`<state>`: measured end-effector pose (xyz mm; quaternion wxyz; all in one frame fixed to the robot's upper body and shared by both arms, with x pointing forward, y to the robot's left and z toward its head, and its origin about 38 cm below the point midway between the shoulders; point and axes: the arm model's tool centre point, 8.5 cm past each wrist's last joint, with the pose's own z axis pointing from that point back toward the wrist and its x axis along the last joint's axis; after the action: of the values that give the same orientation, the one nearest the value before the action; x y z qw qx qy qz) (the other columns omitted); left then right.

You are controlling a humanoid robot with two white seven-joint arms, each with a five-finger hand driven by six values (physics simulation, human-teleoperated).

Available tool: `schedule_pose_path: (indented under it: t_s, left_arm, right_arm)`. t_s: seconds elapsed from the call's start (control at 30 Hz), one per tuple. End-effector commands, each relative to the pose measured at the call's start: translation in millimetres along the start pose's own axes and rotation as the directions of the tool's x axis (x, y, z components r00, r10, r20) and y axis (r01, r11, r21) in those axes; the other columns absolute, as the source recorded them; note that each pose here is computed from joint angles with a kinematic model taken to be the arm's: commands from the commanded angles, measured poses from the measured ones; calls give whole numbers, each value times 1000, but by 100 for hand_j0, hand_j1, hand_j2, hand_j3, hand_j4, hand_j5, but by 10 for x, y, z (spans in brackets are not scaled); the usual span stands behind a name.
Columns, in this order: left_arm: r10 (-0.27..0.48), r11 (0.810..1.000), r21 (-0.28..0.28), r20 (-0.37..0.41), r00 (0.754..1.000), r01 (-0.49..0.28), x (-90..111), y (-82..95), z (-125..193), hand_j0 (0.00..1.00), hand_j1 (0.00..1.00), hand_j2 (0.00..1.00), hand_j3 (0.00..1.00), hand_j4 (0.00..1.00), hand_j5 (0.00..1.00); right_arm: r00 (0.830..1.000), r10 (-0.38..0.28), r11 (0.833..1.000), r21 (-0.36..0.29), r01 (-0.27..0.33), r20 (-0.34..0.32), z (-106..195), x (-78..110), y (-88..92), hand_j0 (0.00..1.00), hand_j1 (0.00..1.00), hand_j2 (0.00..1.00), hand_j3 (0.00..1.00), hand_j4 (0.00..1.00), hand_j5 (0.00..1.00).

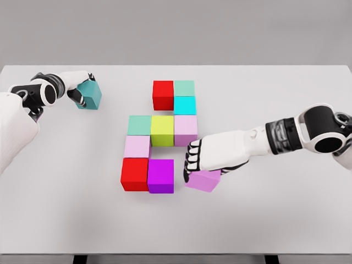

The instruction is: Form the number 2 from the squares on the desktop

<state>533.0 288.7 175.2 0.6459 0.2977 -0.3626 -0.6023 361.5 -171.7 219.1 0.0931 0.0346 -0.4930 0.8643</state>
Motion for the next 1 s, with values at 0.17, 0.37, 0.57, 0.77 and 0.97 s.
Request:
schedule_pose_path:
  t_s: [0.17, 0.37, 0.57, 0.77, 0.97]
  left_arm:
    - [11, 1000, 11, 10, 1000, -11, 44, 36, 15, 39, 39, 39, 39, 39, 39]
    - [30, 999, 13, 2, 1000, -30, 77, 40, 13, 40, 40, 40, 40, 40, 40]
    - [70, 998, 14, -32, 997, -69, 114, 40, 3, 40, 40, 40, 40, 40, 40]
    - [82, 996, 38, -34, 996, -81, 180, 119, 61, 40, 40, 40, 40, 40, 40]
    - [84, 995, 54, -13, 996, -84, 303, 155, 105, 39, 39, 39, 39, 39, 39]
  right_arm:
    - [1000, 2, 1000, 4, -2, 5, -23, 8, -3, 43, 43, 43, 43, 43, 43]
    - [1000, 2, 1000, 18, -2, 15, -71, 23, 27, 43, 43, 43, 43, 43, 43]
    - [1000, 16, 1000, 20, -17, 9, -54, 9, -17, 43, 43, 43, 43, 43, 43]
    - [999, 37, 999, 27, -37, -1, -43, -6, -49, 43, 43, 43, 43, 43, 43]
    - [998, 53, 998, 36, -53, -12, -31, -24, -65, 43, 43, 43, 43, 43, 43]
